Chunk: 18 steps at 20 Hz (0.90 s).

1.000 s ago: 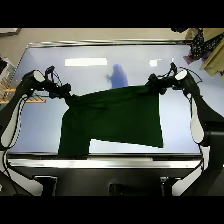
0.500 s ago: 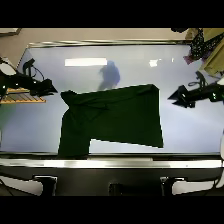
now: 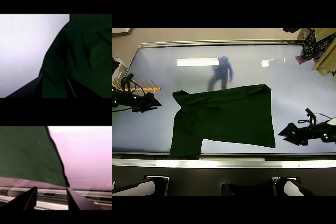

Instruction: Fold the clothes and pants, and hang the long-sleeved shirts on hangers.

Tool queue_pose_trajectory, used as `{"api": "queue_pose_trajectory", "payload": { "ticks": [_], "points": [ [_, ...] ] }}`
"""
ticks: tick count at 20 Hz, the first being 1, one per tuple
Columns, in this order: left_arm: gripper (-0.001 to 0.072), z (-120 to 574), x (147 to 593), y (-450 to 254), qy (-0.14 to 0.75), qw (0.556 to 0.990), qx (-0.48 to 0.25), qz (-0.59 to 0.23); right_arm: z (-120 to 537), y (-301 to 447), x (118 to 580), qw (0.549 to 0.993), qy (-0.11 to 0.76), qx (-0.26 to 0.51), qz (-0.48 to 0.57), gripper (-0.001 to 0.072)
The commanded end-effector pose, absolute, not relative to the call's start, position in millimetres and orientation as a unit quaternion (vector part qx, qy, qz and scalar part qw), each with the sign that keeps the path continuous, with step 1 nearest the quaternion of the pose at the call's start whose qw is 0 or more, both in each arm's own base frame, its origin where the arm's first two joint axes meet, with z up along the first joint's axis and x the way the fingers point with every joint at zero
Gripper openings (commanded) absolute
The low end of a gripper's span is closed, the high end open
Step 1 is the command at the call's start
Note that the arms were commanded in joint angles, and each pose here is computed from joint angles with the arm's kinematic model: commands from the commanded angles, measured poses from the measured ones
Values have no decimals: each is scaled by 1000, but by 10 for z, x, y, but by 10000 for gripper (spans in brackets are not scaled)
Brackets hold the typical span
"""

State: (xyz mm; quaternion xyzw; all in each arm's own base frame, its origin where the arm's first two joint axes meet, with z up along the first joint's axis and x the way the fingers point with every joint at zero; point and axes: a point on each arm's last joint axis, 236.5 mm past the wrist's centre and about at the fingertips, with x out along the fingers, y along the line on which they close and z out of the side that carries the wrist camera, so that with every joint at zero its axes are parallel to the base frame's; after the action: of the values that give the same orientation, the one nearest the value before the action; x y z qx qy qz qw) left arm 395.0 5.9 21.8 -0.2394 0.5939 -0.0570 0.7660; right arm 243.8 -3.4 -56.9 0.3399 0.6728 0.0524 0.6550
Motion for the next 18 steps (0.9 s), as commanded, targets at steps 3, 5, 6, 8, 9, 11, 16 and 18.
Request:
{"api": "queue_pose_trajectory", "payload": {
  "ticks": [3, 5, 6, 8, 9, 11, 16, 18],
  "points": [
    [320, 190, 3873, 39, 594, 765, -240, -61, -886, 14, 2193, 650, 678, 343, 24, 433],
    [320, 186, 3880, 40, 593, 766, -239, -62, -913, 37, 2251, 655, 666, 356, 20, 433],
    [321, 182, 3888, 44, 592, 767, -239, -62, -932, 47, 2269, 657, 661, 362, 18, 433],
    [320, 154, 3910, 34, 592, 766, -243, -64, -998, 94, 2294, 658, 649, 382, 11, 433],
    [321, 121, 3912, 29, 594, 763, -245, -64, -1019, 138, 2310, 657, 641, 397, 9, 433],
    [321, 63, 3912, 29, 600, 759, -246, -65, -1036, 237, 2343, 656, 627, 421, 16, 432],
    [320, -1, 3937, 34, 601, 760, -237, -73, -1070, 362, 2296, 644, 622, 445, 24, 427],
    [320, -40, 3950, 6, 603, 758, -237, -83, -1045, 382, 2345, 647, 613, 453, 28, 410]
  ]
}}
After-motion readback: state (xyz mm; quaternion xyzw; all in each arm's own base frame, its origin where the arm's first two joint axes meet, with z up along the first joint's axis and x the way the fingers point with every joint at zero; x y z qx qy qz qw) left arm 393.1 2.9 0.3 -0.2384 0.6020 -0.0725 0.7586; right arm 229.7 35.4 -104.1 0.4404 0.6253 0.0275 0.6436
